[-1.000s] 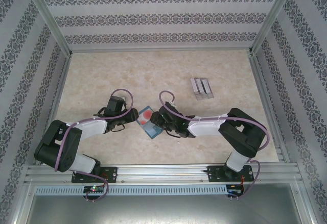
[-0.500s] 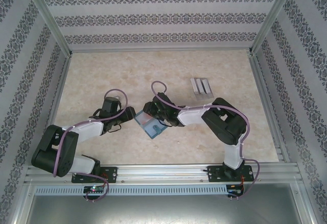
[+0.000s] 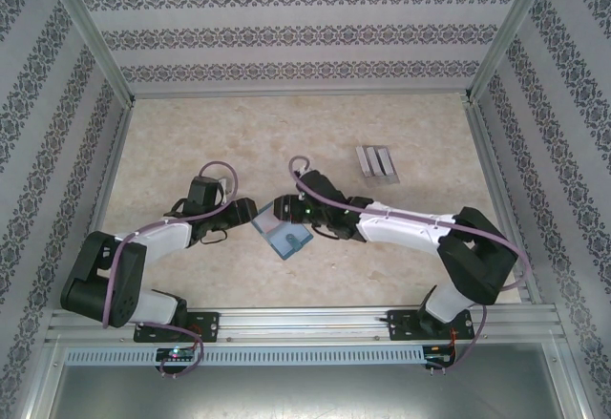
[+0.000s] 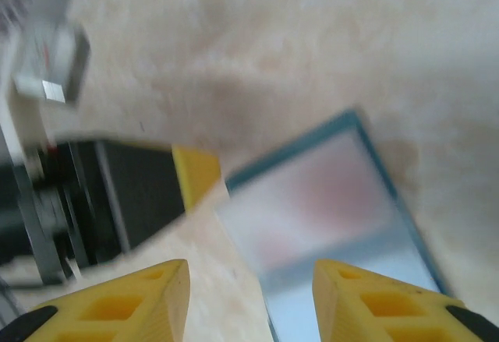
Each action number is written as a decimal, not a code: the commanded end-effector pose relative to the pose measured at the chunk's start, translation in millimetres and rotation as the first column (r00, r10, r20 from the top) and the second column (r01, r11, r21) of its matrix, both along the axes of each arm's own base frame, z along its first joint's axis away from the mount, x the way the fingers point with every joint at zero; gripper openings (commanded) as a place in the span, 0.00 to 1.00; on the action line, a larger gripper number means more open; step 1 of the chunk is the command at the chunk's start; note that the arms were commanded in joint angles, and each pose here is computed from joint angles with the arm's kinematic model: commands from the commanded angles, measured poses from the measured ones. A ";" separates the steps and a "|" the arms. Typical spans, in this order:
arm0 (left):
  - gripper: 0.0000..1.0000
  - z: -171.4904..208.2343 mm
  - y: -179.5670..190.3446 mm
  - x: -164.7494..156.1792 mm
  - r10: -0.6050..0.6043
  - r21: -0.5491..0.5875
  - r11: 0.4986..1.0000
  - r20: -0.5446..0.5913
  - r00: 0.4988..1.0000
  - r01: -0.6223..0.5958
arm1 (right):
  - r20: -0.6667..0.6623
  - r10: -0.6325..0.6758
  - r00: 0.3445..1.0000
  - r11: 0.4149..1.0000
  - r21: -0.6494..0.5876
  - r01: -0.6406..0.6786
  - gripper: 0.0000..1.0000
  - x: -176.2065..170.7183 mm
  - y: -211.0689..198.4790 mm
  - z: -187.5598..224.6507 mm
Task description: Put the credit cards into the card holder
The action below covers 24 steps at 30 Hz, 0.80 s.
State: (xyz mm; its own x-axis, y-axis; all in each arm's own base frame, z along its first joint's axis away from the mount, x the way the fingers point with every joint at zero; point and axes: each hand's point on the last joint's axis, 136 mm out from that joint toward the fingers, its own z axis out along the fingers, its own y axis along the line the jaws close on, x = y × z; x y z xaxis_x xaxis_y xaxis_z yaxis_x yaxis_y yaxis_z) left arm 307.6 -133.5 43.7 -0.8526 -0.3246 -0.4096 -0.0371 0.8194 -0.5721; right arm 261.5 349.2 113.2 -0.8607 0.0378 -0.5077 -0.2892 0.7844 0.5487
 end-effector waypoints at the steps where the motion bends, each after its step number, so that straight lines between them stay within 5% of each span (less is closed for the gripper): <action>1: 0.68 -1.7 -7.1 2.8 -0.066 0.017 0.998 0.004 0.998 0.066 | -0.060 0.097 0.994 0.944 -0.312 -0.111 0.46 -41.9 -32.9 -50.1; 5: 0.69 -9.2 -9.2 4.5 -0.075 0.015 0.997 -0.014 0.997 0.075 | -0.052 0.105 0.993 0.863 -0.492 -0.117 0.55 -55.4 -44.3 -67.0; 15: 0.72 -11.6 -6.8 3.6 -0.066 0.028 0.997 -0.022 0.998 0.067 | -0.009 -0.089 0.996 0.763 -0.643 0.062 0.56 -35.1 -86.5 -90.0; 20: 0.72 -9.0 -5.3 2.3 -0.062 0.030 0.998 -0.010 0.998 0.063 | 0.069 -0.272 0.960 0.707 -0.662 0.248 0.55 -12.6 -134.7 -79.0; 24: 0.72 -7.7 -9.1 2.2 -0.072 0.007 0.997 -0.003 0.997 0.073 | 0.045 -0.372 0.927 0.733 -0.599 0.323 0.56 7.0 -157.0 -74.1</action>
